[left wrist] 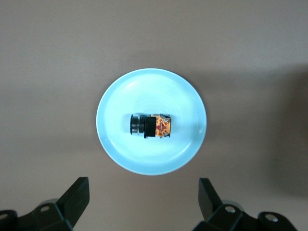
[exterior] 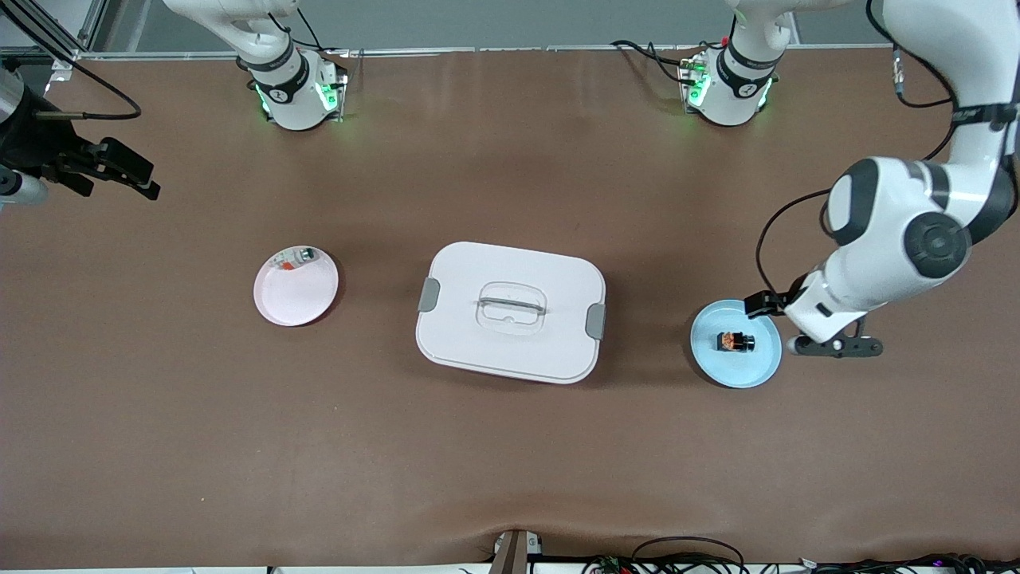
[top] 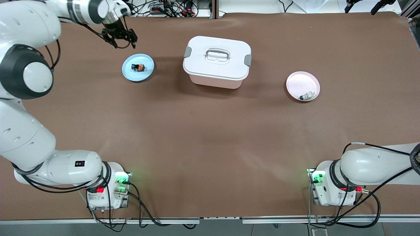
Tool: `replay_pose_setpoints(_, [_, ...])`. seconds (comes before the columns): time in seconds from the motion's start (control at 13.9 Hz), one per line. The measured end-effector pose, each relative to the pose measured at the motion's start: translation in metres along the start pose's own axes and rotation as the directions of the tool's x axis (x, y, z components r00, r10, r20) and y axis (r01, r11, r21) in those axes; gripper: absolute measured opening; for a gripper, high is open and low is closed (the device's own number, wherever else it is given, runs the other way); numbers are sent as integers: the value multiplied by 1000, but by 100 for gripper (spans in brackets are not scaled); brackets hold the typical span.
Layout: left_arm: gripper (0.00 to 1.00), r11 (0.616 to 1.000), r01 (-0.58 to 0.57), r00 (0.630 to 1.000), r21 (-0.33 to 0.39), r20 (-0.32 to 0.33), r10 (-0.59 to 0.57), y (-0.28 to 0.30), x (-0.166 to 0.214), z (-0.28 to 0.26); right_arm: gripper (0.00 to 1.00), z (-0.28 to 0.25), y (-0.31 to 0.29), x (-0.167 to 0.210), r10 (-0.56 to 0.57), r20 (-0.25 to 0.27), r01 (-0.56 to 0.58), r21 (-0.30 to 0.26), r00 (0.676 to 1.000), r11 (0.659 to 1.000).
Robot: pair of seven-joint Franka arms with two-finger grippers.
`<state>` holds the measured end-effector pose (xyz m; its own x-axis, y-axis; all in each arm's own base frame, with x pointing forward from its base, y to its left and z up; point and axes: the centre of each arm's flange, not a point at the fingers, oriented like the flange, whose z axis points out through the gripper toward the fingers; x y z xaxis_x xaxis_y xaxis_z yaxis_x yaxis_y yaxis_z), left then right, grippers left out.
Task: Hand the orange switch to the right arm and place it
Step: 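Lower the left gripper and grasp the black-and-orange switch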
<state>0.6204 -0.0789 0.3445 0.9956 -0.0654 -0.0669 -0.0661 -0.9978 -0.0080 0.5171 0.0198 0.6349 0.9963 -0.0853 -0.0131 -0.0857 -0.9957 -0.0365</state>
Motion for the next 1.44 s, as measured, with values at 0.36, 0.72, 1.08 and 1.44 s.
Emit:
replay_pose_setpoints(0.36, [100,999,-43,999,26,-26,43,3,15,49,100,0,1,0,-39,-1,39,0,999,999])
replay_pose_setpoints(0.72, [100,998,-59,998,19,-34,60,4,23,104,100,0,1,0,-41,-2,41,0,999,999])
replay_pose_setpoints(1.08, [100,998,-67,997,3,-49,67,7,22,141,100,0,1,0,-41,-2,41,0,999,999])
replay_pose_setpoints(1.44, [91,995,-101,994,27,-36,102,7,15,160,100,0,1,0,-41,-2,41,0,999,999])
